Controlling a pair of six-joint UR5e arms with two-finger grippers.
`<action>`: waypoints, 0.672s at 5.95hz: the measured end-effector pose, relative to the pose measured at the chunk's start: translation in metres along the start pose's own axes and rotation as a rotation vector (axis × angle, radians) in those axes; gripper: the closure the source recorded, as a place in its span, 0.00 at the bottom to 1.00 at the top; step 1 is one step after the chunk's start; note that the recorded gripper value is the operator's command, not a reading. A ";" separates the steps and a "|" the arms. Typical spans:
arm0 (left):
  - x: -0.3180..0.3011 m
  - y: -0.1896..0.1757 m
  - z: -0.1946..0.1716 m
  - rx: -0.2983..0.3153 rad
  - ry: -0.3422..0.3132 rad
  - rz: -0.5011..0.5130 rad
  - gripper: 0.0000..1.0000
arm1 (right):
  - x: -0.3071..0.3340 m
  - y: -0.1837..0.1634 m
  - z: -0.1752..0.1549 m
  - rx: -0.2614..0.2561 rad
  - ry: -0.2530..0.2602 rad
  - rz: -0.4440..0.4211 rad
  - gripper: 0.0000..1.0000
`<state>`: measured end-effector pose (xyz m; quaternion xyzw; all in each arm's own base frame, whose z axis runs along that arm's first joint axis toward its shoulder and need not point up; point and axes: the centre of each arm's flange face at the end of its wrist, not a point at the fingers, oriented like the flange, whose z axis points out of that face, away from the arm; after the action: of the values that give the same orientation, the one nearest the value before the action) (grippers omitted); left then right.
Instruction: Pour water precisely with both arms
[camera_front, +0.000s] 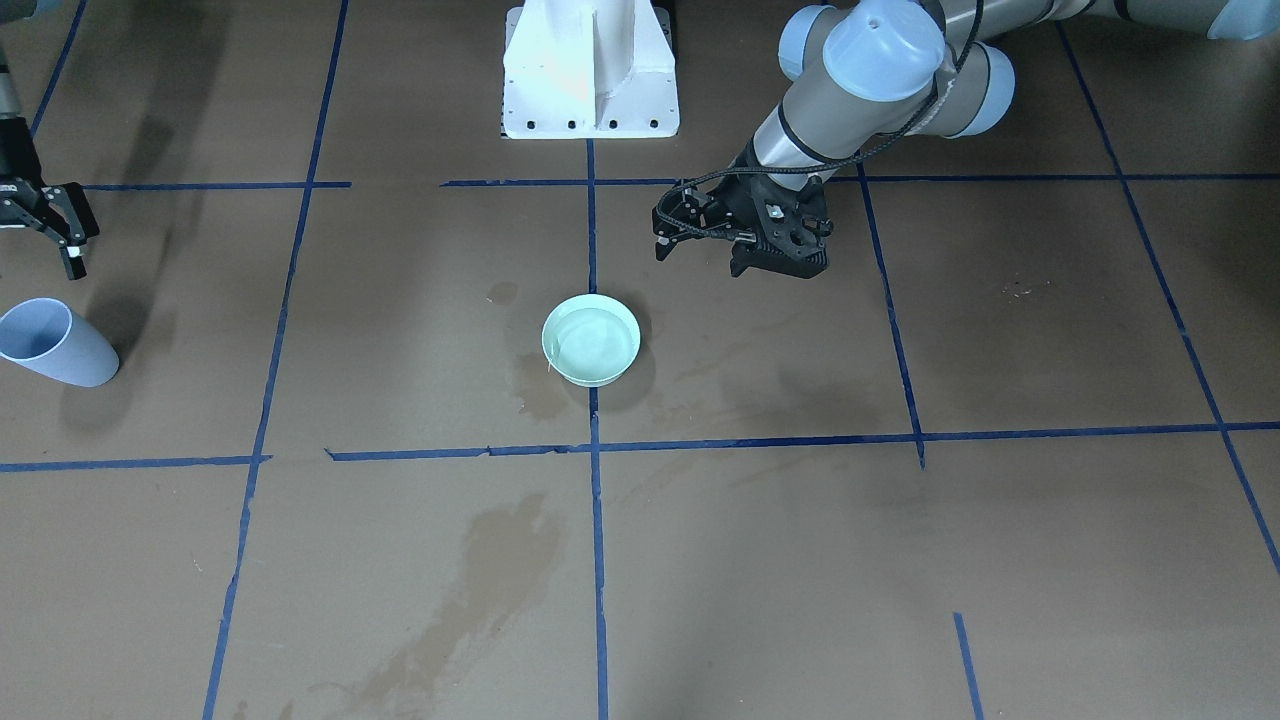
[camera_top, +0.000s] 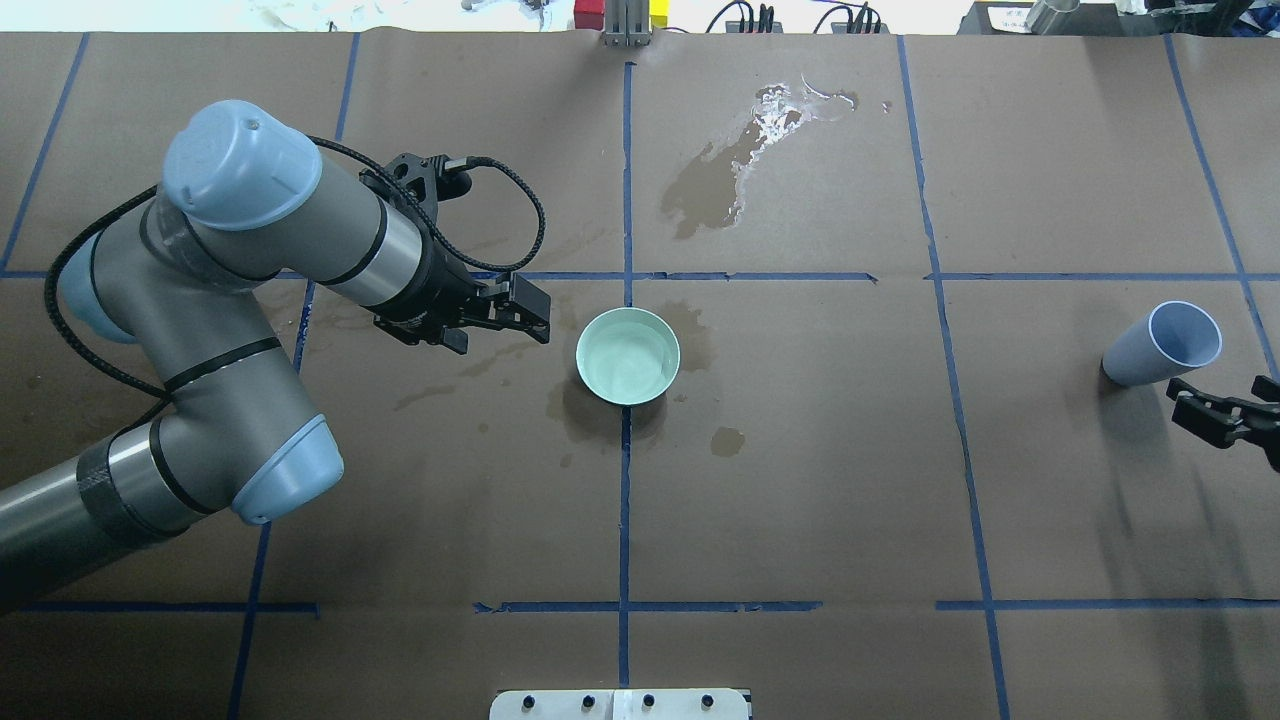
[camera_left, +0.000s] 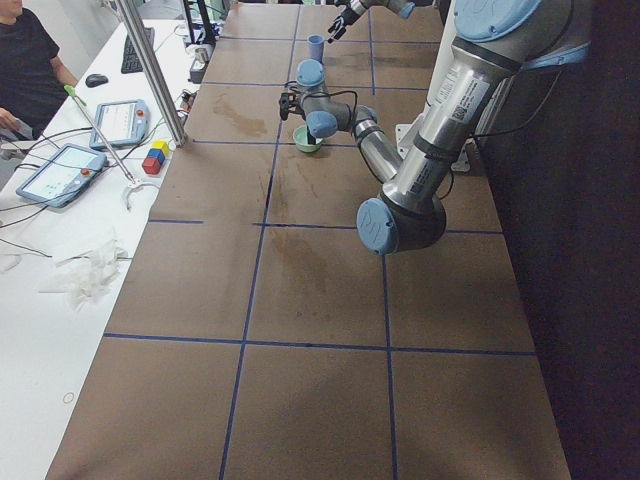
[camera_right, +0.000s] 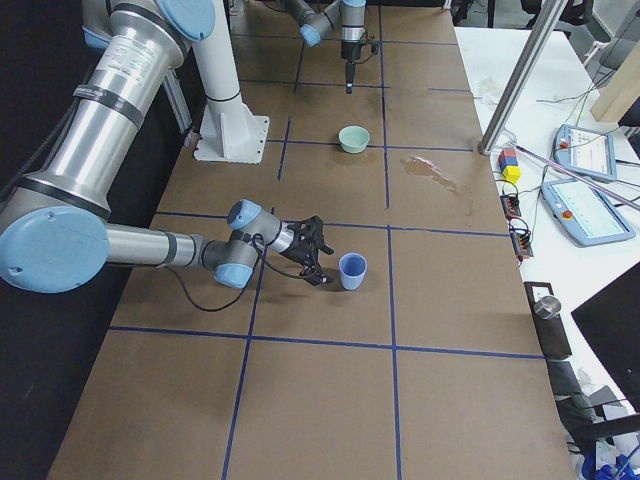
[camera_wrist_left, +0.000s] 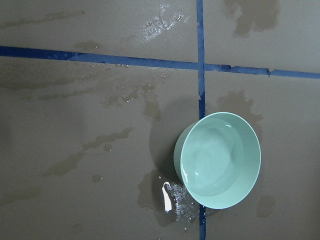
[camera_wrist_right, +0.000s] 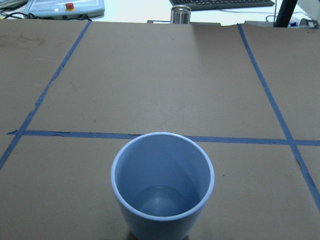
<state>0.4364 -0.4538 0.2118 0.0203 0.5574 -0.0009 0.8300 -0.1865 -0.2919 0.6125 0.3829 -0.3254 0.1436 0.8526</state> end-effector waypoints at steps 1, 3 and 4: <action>-0.003 0.002 -0.004 0.003 0.002 0.000 0.00 | -0.005 0.017 0.002 0.075 0.014 -0.004 0.00; -0.005 0.004 -0.008 0.007 0.003 -0.003 0.00 | -0.005 0.044 0.015 0.200 0.046 -0.039 0.00; -0.005 0.005 -0.007 0.013 0.001 -0.009 0.00 | -0.010 0.051 0.025 0.240 0.051 -0.044 0.00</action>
<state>0.4278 -0.4491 0.2139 0.0232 0.5580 -0.0083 0.8295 -0.2307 -0.2759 0.6465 0.4853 -0.2758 0.1725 0.8116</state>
